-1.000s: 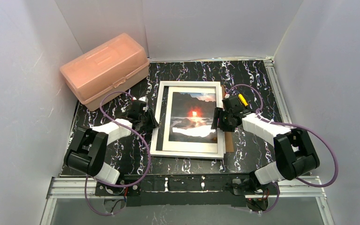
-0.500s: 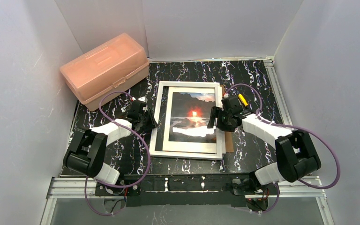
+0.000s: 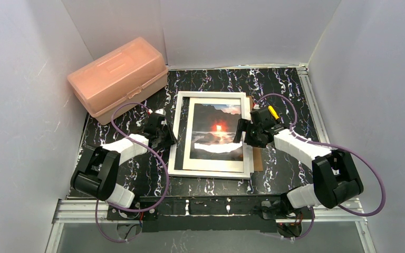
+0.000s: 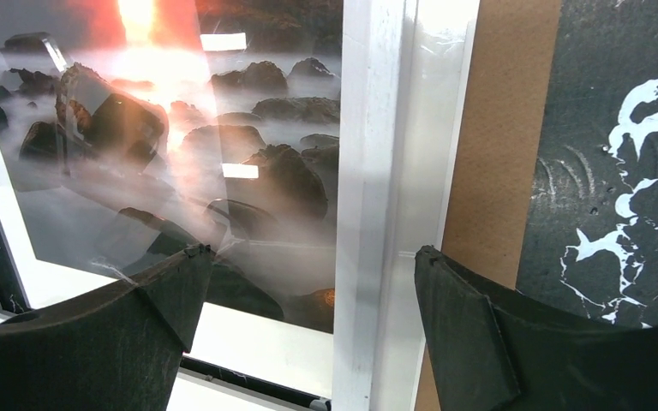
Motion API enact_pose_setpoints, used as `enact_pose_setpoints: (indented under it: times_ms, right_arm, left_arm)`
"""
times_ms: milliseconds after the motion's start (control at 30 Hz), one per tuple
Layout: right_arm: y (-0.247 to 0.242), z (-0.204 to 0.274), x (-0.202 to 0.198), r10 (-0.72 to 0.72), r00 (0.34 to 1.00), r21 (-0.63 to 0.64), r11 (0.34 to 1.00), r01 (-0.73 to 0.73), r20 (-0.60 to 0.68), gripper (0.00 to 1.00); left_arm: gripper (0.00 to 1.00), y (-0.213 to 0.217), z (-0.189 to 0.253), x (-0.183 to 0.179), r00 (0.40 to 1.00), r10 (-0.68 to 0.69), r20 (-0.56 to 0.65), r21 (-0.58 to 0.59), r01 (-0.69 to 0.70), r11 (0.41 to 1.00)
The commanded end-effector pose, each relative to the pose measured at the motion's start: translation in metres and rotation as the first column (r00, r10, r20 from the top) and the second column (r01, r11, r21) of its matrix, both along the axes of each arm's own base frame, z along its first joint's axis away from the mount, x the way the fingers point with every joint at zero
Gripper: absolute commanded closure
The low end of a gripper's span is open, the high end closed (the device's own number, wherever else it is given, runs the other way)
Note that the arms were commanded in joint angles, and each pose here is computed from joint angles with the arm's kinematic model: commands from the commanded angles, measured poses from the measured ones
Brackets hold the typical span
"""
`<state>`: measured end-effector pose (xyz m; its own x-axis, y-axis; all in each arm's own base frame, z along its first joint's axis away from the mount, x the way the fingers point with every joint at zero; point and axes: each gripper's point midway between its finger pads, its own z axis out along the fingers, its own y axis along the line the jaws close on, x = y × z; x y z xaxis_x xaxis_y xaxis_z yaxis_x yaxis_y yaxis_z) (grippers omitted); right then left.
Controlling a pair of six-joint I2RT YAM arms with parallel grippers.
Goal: Take the photo out of the frame
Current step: Remove the photo frame item from the photo frame.
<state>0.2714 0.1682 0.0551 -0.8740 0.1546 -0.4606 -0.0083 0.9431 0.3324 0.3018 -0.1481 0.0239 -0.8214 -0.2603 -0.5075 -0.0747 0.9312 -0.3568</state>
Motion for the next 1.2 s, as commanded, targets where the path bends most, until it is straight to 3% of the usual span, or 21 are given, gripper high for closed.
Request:
enact_pose_setpoints:
  times_ms: [0, 633, 1167]
  right_arm:
    - [-0.003, -0.001, 0.002, -0.024, 1.000, 0.000, 1.000, 0.024, 0.013, 0.05]
    - [0.001, -0.023, -0.003, -0.028, 0.999, 0.011, 1.000, 0.028, -0.040, 0.05]
    - [-0.012, -0.029, -0.003, -0.048, 0.997, -0.069, 0.997, 0.044, -0.055, 0.01]
  left_arm:
    - [0.98, 0.021, -0.010, -0.018, 0.998, 0.030, -0.060, 0.096, -0.024, 0.995]
    - [0.94, 0.022, -0.007, -0.017, 0.999, 0.033, -0.034, 0.096, -0.030, 0.995]
    - [0.94, 0.020, -0.007, -0.017, 0.999, 0.023, -0.027, 0.085, -0.021, 0.996]
